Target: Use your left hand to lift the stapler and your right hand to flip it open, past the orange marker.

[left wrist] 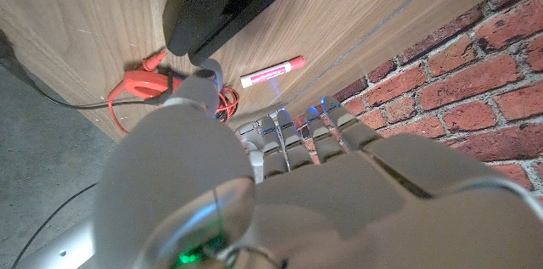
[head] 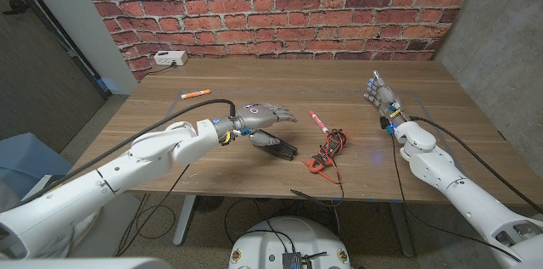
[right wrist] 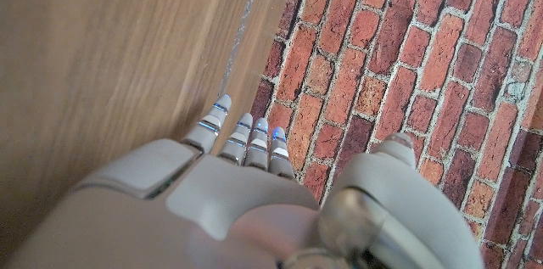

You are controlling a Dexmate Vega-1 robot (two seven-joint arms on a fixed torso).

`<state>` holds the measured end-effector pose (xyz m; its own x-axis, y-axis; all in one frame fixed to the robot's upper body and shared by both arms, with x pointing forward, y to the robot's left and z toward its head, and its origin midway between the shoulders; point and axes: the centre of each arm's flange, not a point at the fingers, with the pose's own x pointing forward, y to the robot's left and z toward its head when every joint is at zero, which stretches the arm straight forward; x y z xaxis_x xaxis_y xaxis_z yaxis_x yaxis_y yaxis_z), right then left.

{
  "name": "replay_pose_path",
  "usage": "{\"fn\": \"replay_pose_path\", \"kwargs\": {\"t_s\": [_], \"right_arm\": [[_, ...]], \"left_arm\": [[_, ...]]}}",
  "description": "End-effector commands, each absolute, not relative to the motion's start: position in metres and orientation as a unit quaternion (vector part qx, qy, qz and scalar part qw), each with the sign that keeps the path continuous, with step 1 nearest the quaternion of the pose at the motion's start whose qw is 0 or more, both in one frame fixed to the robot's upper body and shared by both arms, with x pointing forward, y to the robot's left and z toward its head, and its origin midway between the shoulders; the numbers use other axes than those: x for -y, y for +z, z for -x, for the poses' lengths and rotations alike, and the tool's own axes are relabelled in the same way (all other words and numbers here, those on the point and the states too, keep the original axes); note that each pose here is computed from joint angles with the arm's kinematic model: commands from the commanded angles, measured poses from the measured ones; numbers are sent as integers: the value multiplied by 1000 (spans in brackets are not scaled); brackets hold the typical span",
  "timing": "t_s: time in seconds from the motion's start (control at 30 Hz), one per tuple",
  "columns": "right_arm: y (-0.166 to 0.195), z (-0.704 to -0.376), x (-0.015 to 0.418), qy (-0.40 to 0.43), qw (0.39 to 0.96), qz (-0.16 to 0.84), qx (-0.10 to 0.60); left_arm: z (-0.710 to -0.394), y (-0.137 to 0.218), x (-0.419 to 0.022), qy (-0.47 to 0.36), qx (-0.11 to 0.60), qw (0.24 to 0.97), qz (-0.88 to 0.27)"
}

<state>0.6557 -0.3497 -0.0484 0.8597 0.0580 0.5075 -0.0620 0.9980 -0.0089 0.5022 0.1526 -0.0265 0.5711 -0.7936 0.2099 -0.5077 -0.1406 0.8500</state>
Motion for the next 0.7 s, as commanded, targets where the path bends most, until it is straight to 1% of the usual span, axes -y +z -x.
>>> {"fn": "replay_pose_path", "kwargs": {"t_s": [0.03, 0.7], "right_arm": [[-52, -657, 353, 23, 967, -2, 254], [-51, -654, 354, 23, 968, 13, 250]], "left_arm": [[-500, -24, -154, -174, 420, 484, -747], [-501, -24, -154, -181, 396, 466, -770]]}}
